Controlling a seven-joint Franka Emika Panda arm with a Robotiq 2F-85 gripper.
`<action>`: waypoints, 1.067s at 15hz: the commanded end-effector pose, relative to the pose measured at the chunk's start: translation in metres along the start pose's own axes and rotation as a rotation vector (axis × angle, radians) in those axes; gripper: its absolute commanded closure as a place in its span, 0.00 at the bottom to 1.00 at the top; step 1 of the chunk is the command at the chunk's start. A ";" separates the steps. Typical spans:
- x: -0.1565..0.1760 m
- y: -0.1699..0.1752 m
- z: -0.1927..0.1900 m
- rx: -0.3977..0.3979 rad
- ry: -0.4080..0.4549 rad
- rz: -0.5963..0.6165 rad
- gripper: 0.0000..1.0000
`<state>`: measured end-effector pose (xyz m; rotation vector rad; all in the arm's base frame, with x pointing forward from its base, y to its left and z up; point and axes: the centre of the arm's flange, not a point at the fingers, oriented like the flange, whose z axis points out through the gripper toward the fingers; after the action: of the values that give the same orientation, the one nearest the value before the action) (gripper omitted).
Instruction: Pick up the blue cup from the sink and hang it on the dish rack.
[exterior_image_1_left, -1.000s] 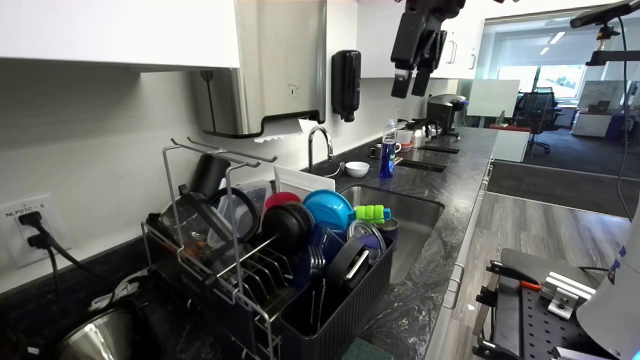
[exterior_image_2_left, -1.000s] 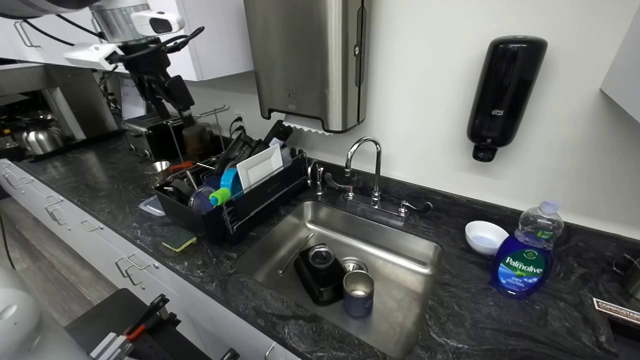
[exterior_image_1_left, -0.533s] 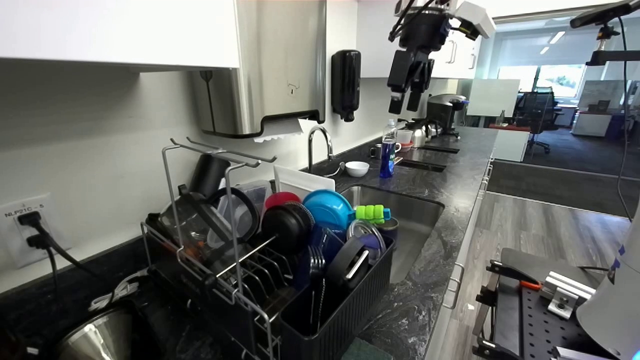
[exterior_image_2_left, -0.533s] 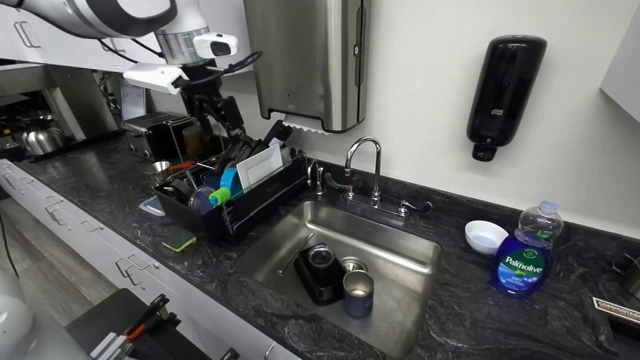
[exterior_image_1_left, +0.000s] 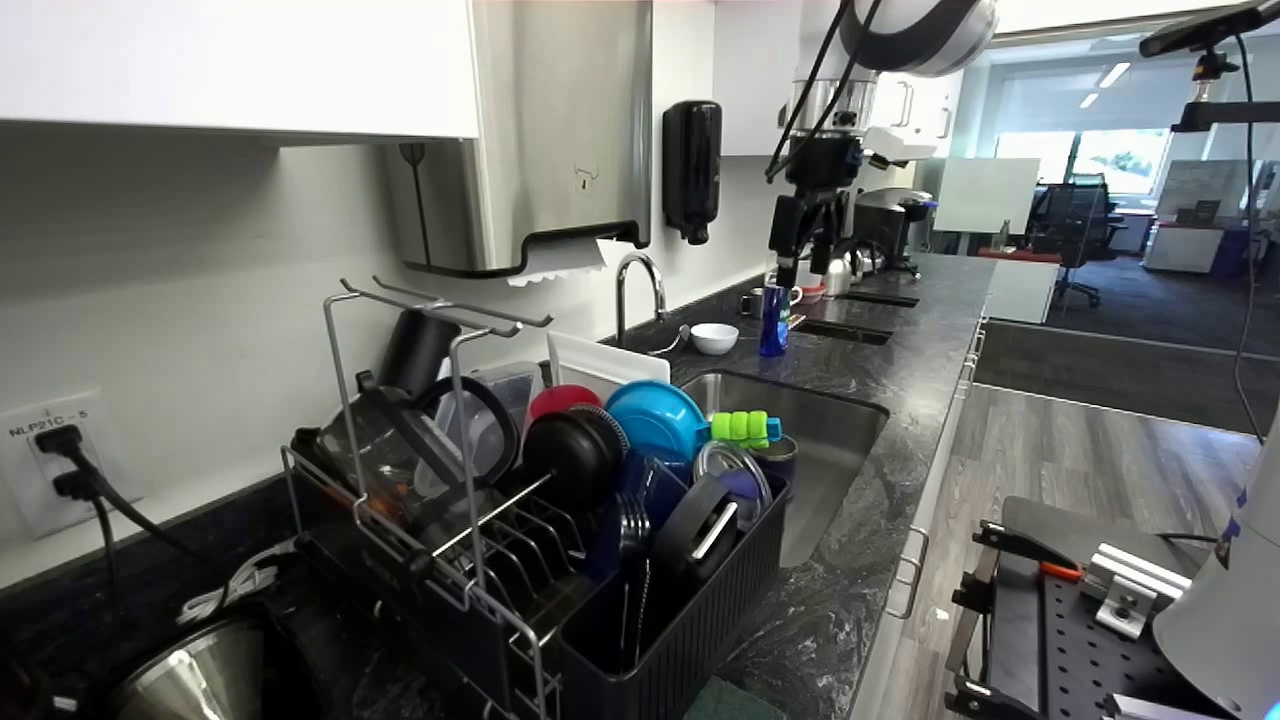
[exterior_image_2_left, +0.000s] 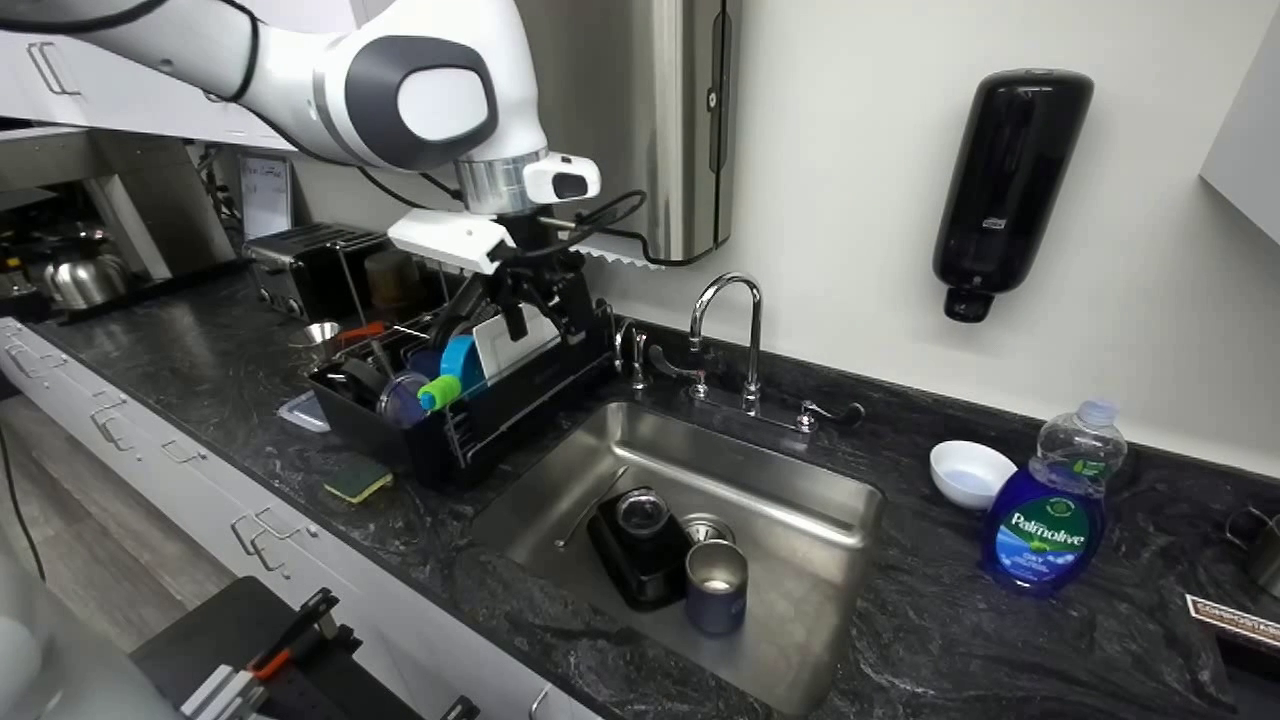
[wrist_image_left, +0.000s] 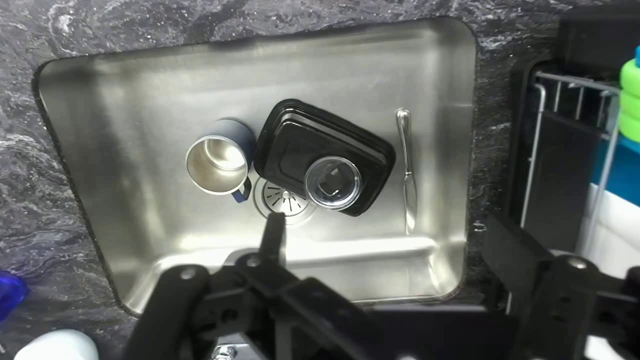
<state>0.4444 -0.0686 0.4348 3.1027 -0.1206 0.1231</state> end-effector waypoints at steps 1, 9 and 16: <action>0.017 0.007 0.016 -0.034 -0.009 0.015 0.00; 0.008 0.005 0.013 -0.011 -0.011 0.008 0.00; 0.026 0.003 0.046 0.034 -0.005 0.002 0.00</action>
<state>0.4601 -0.0695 0.4068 3.1102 -0.1346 0.0918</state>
